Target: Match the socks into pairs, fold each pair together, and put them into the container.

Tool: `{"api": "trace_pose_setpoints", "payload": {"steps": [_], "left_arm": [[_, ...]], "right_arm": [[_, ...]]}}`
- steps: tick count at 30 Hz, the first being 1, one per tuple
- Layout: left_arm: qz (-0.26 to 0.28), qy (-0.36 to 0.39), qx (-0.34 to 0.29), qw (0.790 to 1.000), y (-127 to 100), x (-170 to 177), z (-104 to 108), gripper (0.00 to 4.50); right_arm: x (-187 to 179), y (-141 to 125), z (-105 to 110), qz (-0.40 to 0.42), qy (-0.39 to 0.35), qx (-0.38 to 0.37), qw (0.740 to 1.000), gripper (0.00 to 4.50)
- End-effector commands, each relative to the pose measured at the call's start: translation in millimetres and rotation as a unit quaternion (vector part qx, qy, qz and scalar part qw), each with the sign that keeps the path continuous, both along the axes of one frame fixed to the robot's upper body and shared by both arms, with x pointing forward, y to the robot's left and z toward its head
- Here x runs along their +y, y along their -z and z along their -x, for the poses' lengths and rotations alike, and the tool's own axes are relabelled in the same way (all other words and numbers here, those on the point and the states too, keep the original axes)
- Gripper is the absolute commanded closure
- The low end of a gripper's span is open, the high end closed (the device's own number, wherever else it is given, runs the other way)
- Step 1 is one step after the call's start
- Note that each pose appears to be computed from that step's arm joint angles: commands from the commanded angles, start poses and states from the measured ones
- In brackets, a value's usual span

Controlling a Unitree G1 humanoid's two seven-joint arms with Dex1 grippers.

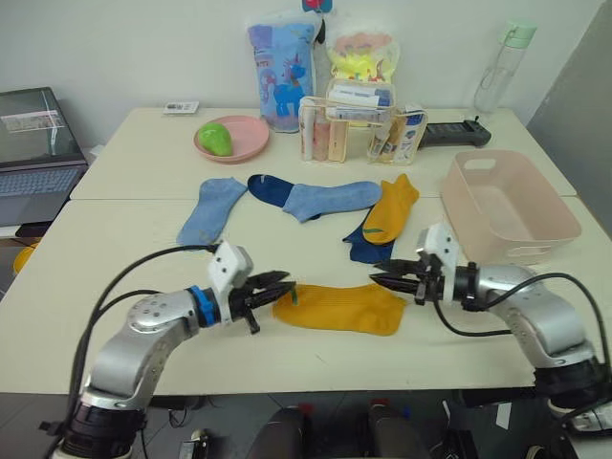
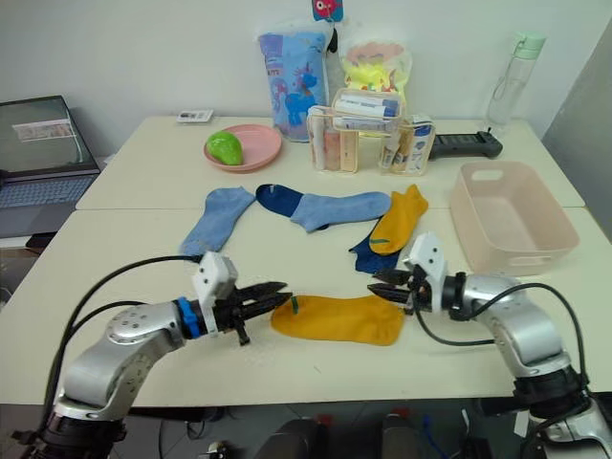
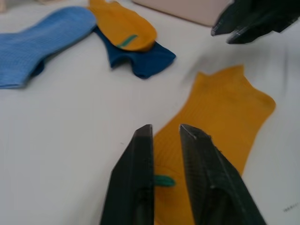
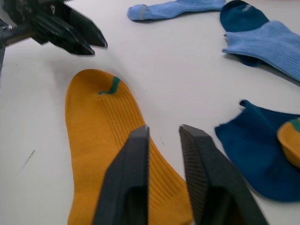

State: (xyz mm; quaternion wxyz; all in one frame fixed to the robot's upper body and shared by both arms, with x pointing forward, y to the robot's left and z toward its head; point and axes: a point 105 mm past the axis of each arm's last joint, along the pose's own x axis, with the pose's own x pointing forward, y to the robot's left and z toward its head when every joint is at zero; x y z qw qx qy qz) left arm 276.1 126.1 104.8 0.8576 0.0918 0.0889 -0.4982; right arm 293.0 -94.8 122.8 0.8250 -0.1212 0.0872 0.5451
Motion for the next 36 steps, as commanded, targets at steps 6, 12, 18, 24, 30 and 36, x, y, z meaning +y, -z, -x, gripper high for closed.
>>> {"api": "trace_pose_setpoints", "payload": {"steps": [6, 12, 18, 24, 30, 36], "left_arm": [[-0.055, -0.007, -0.021, 0.998, 34, -7, -13, 4.50], [-0.066, -0.021, -0.007, 0.998, 43, 13, -12, 4.50], [-0.024, 0.009, -0.017, 1.000, 23, 10, -2, 4.50], [-0.029, 0.031, -0.028, 0.999, 19, 4, 8, 4.50], [-0.092, 0.021, -0.004, 0.996, 41, 14, 14, 4.50], [-0.102, 0.005, 0.004, 0.995, 44, 28, 12, 4.50]], "right_arm": [[0, 50, 9, 0.083, -0.012, -0.030, 0.996, 4.45], [-29, 55, 6, 0.091, 0.022, -0.026, 0.995, 4.45], [-36, 37, 10, 0.054, 0.014, -0.048, 0.997, 4.45], [-14, 24, 24, 0.019, -0.034, -0.041, 0.998, 4.45], [-21, 58, 36, 0.101, -0.049, -0.024, 0.993, 4.45], [-48, 64, 37, 0.136, -0.028, -0.029, 0.990, 4.45]]}}
